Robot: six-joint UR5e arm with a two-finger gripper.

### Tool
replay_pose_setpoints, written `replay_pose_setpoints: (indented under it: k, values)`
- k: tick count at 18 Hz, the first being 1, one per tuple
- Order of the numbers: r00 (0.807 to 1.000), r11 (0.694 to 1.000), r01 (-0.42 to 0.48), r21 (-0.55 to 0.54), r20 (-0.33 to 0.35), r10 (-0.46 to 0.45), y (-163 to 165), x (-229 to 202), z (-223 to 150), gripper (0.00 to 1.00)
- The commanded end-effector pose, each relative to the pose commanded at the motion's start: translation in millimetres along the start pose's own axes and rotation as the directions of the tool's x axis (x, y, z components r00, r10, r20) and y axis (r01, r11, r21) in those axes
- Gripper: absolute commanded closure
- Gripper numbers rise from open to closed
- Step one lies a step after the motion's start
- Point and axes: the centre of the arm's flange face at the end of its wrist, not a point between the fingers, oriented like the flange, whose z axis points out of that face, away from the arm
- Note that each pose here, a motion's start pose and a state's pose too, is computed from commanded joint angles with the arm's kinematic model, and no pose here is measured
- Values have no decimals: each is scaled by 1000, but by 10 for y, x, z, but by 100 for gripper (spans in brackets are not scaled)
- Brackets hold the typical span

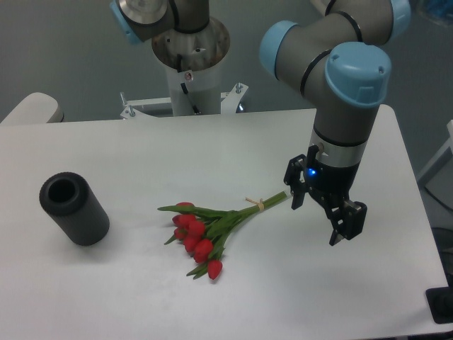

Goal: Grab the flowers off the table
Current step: 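Move the open gripper down over the tulip stems near the string tie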

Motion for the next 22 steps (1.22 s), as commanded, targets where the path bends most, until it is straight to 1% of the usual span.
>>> replay_pose_setpoints:
  k: [5, 8, 10, 11, 14, 18, 22]
  values:
    - [999, 1000, 3, -9, -34, -4, -6, 129, 162, 0]
    - [996, 999, 35, -13, -81, -36, 9, 286, 358, 0]
    - [988, 996, 90, -23, -120, -92, -108, 479, 573, 0]
    - [985, 993, 117, -26, -125, -119, -168, 547, 658, 0]
    - [970, 982, 184, -43, -152, -188, -162, 732, 919, 0]
    - [957, 976, 207, -59, -193, -215, -134, 894, 1147, 0]
    - [936, 969, 230, -85, -254, -244, -60, 1144, 1408, 0]
